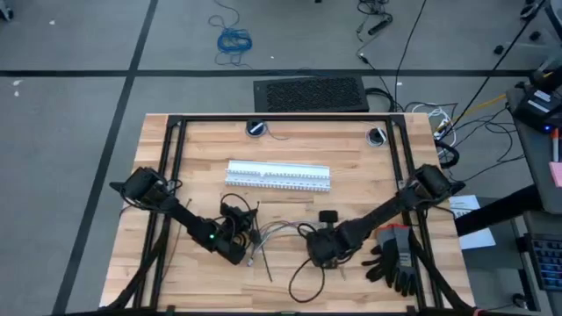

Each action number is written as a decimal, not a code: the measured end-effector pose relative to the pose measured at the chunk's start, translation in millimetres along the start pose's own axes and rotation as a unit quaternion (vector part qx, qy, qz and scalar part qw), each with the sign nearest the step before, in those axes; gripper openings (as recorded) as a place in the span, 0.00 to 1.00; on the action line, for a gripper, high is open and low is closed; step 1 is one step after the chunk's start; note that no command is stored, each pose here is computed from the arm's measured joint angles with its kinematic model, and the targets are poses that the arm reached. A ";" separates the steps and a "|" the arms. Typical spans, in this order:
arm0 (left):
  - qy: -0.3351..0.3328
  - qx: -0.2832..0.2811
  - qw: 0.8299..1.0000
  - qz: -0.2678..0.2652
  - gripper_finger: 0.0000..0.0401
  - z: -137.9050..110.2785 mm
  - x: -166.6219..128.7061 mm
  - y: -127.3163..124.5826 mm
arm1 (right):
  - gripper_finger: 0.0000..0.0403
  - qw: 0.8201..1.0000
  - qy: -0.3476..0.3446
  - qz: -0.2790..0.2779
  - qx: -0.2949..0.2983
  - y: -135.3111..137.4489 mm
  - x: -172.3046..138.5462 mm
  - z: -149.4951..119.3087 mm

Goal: Ziptie cables
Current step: Wrap the cables together using a zip tie

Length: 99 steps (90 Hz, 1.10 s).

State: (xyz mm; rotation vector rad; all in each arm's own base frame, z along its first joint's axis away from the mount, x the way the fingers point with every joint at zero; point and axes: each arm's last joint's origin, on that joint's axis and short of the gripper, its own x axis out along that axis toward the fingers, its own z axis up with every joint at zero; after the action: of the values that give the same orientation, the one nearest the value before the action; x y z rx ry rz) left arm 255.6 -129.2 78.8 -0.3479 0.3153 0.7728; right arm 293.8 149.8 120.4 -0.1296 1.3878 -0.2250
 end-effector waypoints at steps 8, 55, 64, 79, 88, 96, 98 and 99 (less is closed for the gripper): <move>0.005 0.001 1.000 -0.002 0.00 -0.3 0.0 0.0 | 0.00 0.998 0.040 -0.037 0.010 -5.9 -0.8 -9.3; 0.003 0.004 1.000 0.004 0.00 0.9 2.3 0.9 | 0.00 0.985 -0.168 -0.049 0.005 -28.8 -58.0 13.4; 0.002 0.004 1.000 0.004 0.00 0.9 2.2 0.9 | 0.00 0.960 -0.261 -0.096 0.024 -41.1 -43.3 43.0; 0.003 0.007 1.000 0.004 0.00 0.8 2.2 1.1 | 0.00 0.938 -0.341 -0.063 0.007 -52.6 -11.1 81.3; 0.007 0.019 1.000 0.003 0.00 0.4 2.1 1.1 | 0.00 0.944 -0.328 -0.043 0.005 -60.2 10.3 87.5; 0.009 0.031 0.999 0.002 0.00 0.3 2.1 1.1 | 0.00 0.954 -0.297 -0.029 0.009 -65.6 25.6 86.5; 0.009 0.034 0.999 0.002 0.00 0.3 2.1 1.1 | 0.00 0.957 -0.288 -0.021 0.009 -66.3 29.1 85.5; 0.009 0.034 0.999 0.002 0.00 0.3 2.1 1.1 | 0.00 0.959 -0.283 -0.017 0.010 -66.7 30.8 85.2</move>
State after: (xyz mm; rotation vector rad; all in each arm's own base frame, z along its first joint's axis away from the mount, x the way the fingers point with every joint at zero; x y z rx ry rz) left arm 256.2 -127.1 78.0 -0.2895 0.3583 0.7605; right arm 377.2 74.4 121.0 -0.1856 0.8125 -0.2097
